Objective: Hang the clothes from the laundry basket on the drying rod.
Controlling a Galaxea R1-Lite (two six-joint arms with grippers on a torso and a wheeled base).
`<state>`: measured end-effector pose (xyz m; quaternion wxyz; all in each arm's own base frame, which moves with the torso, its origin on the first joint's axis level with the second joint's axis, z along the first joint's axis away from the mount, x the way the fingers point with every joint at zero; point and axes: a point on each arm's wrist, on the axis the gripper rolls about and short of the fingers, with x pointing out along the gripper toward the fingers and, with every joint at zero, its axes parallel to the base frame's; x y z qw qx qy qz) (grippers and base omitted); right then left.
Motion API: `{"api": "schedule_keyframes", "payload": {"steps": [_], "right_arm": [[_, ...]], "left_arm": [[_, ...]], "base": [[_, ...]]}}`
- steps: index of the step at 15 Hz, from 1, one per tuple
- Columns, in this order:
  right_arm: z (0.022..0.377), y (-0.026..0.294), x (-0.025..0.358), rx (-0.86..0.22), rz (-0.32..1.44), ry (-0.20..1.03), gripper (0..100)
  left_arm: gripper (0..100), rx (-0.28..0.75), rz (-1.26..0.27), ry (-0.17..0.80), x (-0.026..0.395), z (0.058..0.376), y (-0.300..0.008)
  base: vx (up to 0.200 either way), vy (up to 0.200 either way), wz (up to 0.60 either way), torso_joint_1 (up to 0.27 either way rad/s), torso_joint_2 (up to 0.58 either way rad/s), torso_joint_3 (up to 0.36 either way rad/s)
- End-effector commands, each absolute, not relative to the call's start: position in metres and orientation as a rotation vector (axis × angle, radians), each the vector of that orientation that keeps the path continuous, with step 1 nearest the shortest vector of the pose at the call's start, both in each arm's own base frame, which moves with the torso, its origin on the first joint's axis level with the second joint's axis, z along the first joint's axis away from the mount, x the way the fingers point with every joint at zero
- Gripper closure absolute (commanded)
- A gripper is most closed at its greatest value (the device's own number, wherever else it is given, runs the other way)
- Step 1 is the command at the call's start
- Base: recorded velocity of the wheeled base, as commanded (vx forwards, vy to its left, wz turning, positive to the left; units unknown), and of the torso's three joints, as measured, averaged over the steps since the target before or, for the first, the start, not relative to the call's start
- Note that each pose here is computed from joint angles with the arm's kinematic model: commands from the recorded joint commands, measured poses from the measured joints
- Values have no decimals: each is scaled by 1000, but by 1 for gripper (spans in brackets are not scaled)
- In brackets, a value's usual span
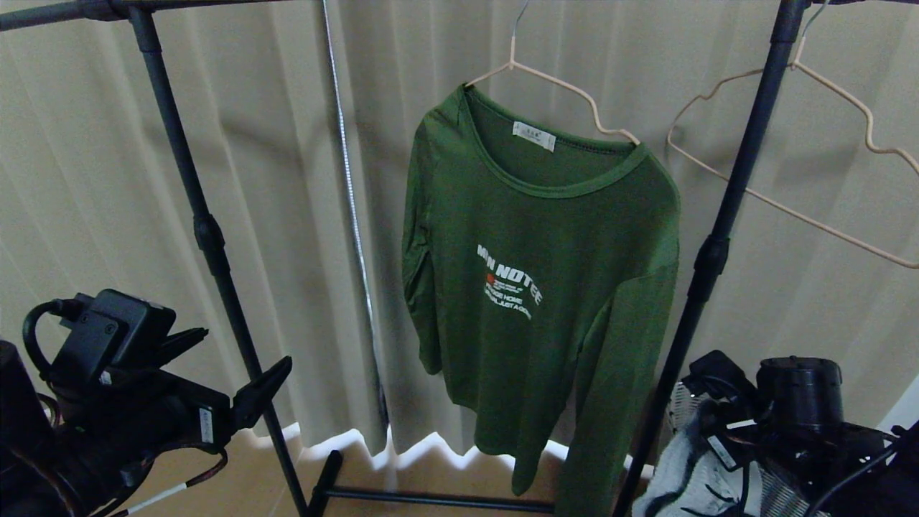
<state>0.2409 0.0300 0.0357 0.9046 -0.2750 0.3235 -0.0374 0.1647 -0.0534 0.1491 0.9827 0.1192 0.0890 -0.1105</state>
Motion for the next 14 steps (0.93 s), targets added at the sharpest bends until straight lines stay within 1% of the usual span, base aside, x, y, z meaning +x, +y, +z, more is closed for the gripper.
{"api": "schedule_keyframes", "payload": {"steps": [1, 3, 6, 10, 14], "right_arm": [[69, 29, 227, -532, -85, 529, 100], [97, 28, 222, -491, -85, 399, 100], [135, 29, 221, -457, -101, 248, 100], [165, 29, 221, -441, -111, 186, 100], [165, 29, 221, -441, -111, 186, 100]], "left_arm": [[0, 240, -222, 179, 164, 149, -53], [0, 241, -221, 183, 164, 148, -53], [0, 241, -220, 185, 164, 148, -53], [0, 240, -219, 182, 163, 148, -52], [0, 232, -214, 145, 164, 152, -52]], "base": [[0, 0, 0, 0, 0, 0], [0, 0, 0, 0, 0, 0], [0, 0, 0, 0, 0, 0], [0, 0, 0, 0, 0, 0], [-200, 0, 0, 0, 0, -1]]}}
